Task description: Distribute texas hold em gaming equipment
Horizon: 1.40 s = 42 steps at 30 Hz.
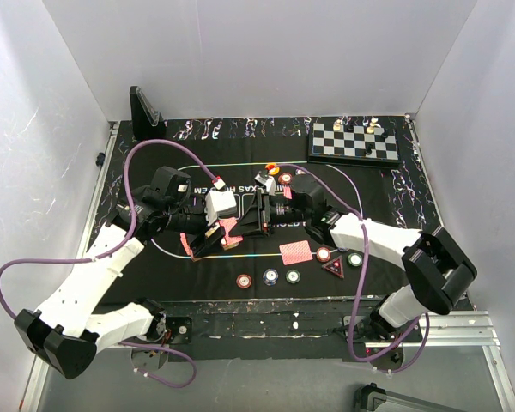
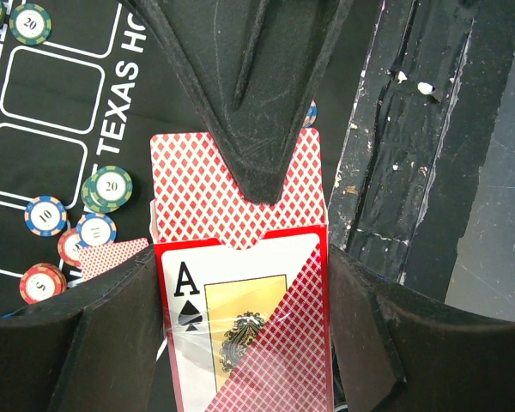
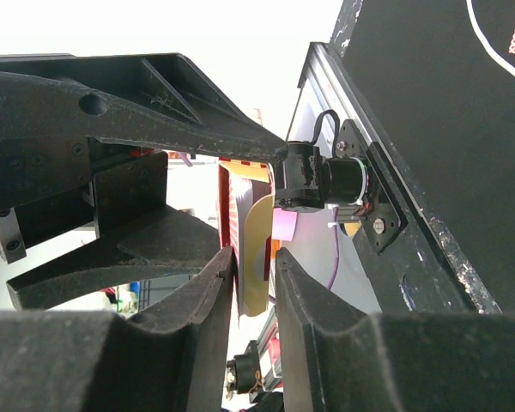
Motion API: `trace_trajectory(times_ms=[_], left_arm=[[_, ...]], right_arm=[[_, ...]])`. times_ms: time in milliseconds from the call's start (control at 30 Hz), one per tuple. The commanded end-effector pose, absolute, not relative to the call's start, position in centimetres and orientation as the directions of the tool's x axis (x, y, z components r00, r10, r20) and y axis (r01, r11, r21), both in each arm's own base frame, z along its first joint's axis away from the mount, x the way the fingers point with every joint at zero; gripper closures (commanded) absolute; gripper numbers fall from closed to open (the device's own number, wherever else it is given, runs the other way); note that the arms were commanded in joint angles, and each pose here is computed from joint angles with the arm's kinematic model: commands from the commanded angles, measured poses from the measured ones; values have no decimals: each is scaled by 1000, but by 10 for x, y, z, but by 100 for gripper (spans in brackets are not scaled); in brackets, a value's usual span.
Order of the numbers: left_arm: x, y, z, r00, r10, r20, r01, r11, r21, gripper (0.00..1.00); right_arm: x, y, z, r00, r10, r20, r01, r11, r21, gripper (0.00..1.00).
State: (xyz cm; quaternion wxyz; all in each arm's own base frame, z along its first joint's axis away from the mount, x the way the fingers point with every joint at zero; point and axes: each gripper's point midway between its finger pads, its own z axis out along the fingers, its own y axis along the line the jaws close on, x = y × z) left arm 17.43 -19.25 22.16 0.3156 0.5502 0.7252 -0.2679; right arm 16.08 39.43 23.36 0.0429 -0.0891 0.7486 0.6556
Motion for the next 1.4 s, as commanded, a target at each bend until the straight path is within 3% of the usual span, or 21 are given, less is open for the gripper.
trace_trajectory(times_ms=[0, 267, 500, 867, 1067, 1367], left_arm=[[176, -199, 247, -134, 578, -805, 972, 236, 7, 80], [175, -198, 246, -131, 579, -805, 972, 234, 10, 80], [174, -197, 245, -135, 583, -801, 972, 236, 9, 80], [172, -193, 239, -136, 597, -790, 972, 235, 10, 80], [171, -193, 238, -137, 599, -789, 972, 236, 10, 80], [169, -191, 239, -142, 601, -787, 972, 236, 5, 80]], right_arm=[[162, 385, 242, -975, -57, -216, -221, 99, 970, 69], [171, 364, 248, -974, -9, -226, -225, 109, 968, 79], [175, 355, 254, -973, 7, -230, -228, 104, 968, 98], [209, 311, 276, -954, 128, -271, -256, 119, 959, 99], [258, 266, 260, -925, 246, -291, -238, 223, 945, 99], [344, 210, 167, -892, 370, -259, -46, 498, 866, 99]])
